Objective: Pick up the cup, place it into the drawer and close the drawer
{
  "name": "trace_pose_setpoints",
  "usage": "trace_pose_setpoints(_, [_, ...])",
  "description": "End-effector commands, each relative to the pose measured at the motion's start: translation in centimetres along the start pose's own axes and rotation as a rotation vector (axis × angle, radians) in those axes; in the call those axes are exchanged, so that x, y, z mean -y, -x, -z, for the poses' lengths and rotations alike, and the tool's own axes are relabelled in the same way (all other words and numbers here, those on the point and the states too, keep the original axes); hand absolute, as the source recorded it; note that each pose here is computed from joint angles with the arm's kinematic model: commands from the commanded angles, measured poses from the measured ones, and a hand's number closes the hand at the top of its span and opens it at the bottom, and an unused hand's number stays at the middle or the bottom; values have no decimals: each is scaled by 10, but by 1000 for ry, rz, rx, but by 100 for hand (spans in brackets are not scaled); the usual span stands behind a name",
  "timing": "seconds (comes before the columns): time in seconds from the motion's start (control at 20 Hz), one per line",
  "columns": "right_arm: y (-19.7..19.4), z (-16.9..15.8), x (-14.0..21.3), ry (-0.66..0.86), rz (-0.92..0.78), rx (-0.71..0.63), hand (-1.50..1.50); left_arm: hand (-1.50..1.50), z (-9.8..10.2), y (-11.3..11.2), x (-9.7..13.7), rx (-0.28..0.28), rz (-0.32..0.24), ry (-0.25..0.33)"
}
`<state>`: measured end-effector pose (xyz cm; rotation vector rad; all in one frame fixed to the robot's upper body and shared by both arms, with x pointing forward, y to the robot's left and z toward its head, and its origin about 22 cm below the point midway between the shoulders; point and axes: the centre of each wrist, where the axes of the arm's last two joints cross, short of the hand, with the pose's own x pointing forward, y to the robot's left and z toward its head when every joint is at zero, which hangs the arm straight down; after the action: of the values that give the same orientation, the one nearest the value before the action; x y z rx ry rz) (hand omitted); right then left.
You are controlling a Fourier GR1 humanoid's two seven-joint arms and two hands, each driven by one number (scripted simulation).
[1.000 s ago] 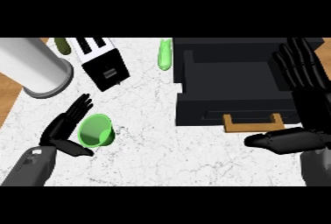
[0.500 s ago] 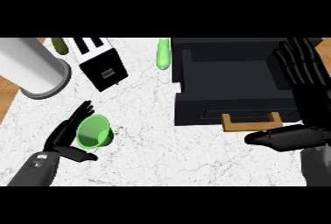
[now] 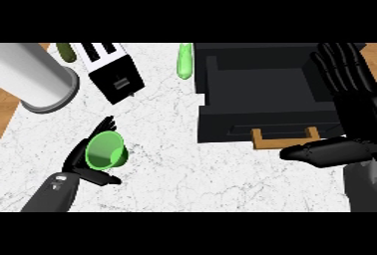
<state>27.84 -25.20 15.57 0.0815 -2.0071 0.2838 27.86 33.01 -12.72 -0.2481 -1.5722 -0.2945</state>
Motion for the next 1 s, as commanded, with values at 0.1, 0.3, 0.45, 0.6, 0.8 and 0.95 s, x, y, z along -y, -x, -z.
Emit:
trace_pose_setpoints(0.1, [5, -1, -2, -15, 10, 16, -150, -150, 3, 1, 3, 112, -101, 67])
trace_pose_setpoints(0.3, [6, -1, -1, 6, 8, -23, -150, -150, 4, -1, 0, 100, -144, 128])
trace_pose_setpoints(0.45, [2, 4, 7, -6, 9, -15, -150, -150, 23, -1, 21, 116, -228, 163])
trace_pose_setpoints(0.6, [4, 4, -3, -5, -3, -7, -150, 150, 26, 0, 29, 149, -267, 203])
trace_pose_setpoints(0.8, [10, -11, 2, 14, -16, -21, -150, 150, 28, -4, 28, 325, -47, 52])
trace_pose_setpoints(0.95, [-4, -3, 13, 12, -20, -11, -150, 150, 29, -5, 27, 354, 68, -97])
